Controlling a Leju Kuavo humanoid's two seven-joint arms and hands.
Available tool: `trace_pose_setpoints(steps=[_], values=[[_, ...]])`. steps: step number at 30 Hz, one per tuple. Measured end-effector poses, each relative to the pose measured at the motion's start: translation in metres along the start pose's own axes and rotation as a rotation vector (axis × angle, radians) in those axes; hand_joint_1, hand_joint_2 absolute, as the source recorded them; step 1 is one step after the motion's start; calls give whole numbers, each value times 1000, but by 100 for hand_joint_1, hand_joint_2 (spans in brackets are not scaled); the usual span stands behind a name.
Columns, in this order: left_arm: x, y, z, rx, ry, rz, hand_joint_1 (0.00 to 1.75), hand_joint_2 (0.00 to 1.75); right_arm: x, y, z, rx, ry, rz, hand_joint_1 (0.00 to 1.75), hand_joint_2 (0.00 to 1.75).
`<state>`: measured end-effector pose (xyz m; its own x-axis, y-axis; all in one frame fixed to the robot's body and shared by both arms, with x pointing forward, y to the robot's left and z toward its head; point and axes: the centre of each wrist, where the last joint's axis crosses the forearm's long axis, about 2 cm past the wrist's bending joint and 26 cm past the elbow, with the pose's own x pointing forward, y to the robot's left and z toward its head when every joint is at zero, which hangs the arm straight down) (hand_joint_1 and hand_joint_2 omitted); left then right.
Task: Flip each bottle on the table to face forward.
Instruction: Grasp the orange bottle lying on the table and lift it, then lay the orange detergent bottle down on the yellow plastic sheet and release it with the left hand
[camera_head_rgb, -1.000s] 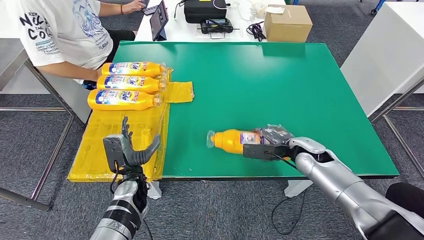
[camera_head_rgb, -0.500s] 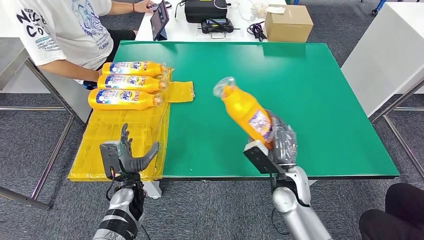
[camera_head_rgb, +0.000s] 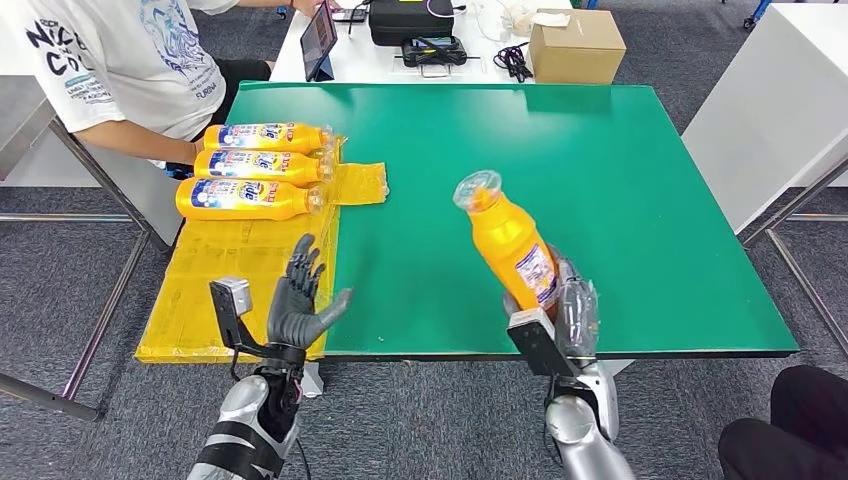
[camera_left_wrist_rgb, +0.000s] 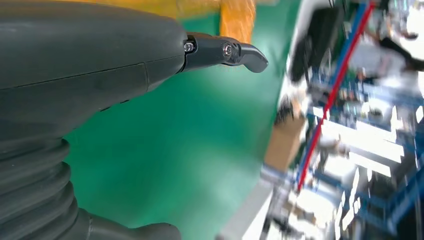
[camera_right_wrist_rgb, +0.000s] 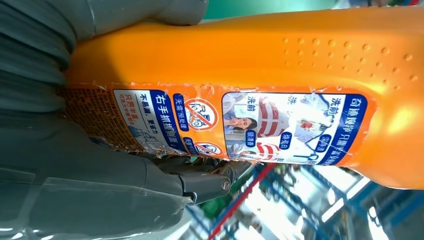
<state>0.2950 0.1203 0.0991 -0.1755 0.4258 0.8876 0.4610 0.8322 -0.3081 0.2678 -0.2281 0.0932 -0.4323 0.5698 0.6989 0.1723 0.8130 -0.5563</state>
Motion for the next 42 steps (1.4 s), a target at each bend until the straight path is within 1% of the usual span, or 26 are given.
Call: trace_pose_setpoints(steps=[5,9,13,17,20,28,33,36,39,42], values=[[3,-12,-1,-139,-14,11,0,175,0,27,13,97,23,-73,175,175],[4,-19,-2,-219,-15,2,0,175,10,53,18,164,38,-144,175,175],[4,-23,-2,-258,-12,-14,0,175,21,69,14,205,33,-186,175,175],[3,-27,-1,-303,-10,-24,0,175,32,81,4,244,8,-200,175,175],[2,-29,-1,-319,-8,-25,0,175,39,88,-2,261,-8,-204,175,175],[1,-30,0,-356,-1,-45,0,175,44,96,-4,294,-28,-196,175,175],[0,-27,0,-372,2,-49,0,175,53,102,-9,319,-64,-154,175,175],[-2,-25,0,-372,12,-13,0,175,58,107,-10,342,-86,-115,175,175],[-4,-23,1,-366,29,10,0,175,62,113,-9,373,-118,-60,175,175],[-6,-21,1,-362,47,18,0,175,66,119,-7,402,-147,-45,175,175]])
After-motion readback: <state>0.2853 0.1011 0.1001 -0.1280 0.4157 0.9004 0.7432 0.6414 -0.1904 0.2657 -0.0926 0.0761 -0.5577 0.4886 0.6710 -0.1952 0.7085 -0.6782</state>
